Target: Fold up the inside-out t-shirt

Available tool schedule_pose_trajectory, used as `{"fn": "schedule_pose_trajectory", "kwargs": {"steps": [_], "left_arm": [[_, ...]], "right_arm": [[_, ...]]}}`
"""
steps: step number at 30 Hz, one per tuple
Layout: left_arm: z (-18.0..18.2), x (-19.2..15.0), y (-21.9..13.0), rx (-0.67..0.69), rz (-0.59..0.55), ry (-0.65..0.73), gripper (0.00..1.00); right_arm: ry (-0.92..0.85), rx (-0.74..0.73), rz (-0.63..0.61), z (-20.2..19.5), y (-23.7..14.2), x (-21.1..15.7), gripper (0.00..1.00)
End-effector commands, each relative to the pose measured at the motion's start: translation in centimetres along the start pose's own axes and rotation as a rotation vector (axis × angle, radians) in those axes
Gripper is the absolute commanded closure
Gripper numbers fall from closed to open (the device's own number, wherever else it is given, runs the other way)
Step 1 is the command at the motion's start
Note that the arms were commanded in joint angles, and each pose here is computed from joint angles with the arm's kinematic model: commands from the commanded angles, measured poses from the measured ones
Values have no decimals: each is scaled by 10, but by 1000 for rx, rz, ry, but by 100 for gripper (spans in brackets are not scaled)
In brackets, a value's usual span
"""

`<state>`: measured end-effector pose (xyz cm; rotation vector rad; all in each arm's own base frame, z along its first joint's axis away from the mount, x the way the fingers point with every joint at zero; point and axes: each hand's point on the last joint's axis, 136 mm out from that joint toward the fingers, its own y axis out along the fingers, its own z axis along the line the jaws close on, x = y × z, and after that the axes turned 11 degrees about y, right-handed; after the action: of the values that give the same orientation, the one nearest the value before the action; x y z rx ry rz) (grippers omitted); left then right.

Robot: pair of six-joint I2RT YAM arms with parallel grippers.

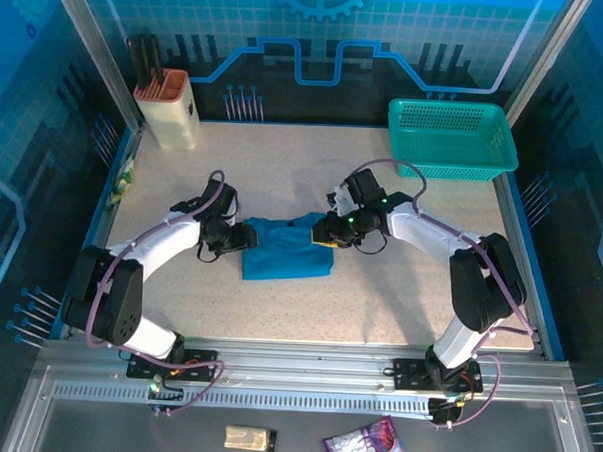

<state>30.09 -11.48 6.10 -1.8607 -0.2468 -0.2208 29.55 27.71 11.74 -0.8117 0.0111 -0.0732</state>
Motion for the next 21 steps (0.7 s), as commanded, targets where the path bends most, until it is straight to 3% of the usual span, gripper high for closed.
{"fn": "schedule_pose_trajectory", "kwargs": {"steps": [1,7,12,21], "left_arm": [[0,-6,12,-31,45,21,46],[-7,2,33,-103,73,16,63],[20,16,32,21,55,1,88],[106,50,19,212,35,-83,90]], "right_arm": [[-25,-5,-13,5,-17,-4,68],[-27,-3,-31,6,-24,-7,68],[-27,-8,-46,5,-30,-10,68],[-7,-5,-36,-7,-36,-11,68]]}}
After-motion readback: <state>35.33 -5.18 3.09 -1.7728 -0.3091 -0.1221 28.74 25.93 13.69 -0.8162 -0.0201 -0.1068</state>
